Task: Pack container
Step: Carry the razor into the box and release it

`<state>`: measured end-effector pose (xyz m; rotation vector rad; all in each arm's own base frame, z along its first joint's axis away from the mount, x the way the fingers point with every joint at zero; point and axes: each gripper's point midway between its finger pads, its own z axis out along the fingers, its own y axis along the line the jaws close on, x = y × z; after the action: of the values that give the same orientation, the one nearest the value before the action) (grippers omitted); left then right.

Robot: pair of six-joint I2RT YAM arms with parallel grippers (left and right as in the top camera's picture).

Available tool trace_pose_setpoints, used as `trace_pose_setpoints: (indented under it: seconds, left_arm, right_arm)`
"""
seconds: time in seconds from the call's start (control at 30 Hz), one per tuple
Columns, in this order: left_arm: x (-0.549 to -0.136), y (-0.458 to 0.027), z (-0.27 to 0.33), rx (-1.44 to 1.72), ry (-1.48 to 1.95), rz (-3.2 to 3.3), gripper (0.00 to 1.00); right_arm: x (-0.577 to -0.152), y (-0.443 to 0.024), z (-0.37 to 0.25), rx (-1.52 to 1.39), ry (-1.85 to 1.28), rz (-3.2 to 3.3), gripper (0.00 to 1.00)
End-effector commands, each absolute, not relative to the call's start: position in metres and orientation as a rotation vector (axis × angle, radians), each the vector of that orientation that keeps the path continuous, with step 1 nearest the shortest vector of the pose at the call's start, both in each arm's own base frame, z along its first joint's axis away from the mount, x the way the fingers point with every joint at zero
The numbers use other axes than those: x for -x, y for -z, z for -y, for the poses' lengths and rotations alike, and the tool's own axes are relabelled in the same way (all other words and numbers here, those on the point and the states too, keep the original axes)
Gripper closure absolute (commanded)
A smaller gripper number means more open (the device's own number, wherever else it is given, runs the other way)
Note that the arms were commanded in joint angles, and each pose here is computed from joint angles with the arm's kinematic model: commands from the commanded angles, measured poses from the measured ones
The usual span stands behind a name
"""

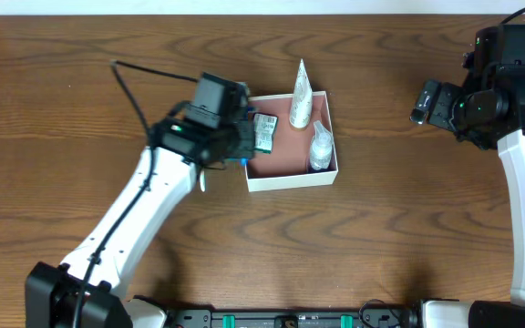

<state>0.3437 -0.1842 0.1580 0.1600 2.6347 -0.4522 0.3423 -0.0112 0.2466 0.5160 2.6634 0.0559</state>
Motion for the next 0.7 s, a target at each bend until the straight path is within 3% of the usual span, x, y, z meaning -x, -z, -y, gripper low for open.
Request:
trace_pose_setpoints:
  seconds: [0.0,0.1,0.37,0.47,0.53,0.67]
  left_arm:
    - [-0.352,-0.157,0.189,-0.142,0.362,-2.600,0.93]
    - [-0.362,-0.147,0.196,-0.085,0.356,-2.595,0.87]
    - [-0.371,-0.114,0.216,-0.092,0.438,-2.645,0.83]
    - [-0.371,-0.116,0.216,-0.094,0.444,-2.641,0.73]
    - [-0.371,-0.118,0.216,-0.094,0.446,-2.637,0.59]
    - [-0.372,-0.127,0.214,-0.088,0.454,-2.616,0.53]
  right_arm:
    - [-0.343,-0.247,0.012,-0.539,-0.060,-2.657,0.01]
    - [-0.343,-0.247,0.012,-0.539,-0.060,-2.657,0.01]
    - [-0.343,-0.247,0.012,-0.539,-0.060,-2.657,0.01]
    - [-0.343,-0.247,0.012,-0.539,-0.060,-2.657,0.01]
    - [-0.343,-0.247,0.012,-0.539,-0.060,-2.657,0.01]
    - [-0.343,-0.247,0.012,-0.539,-0.060,-2.657,0.01]
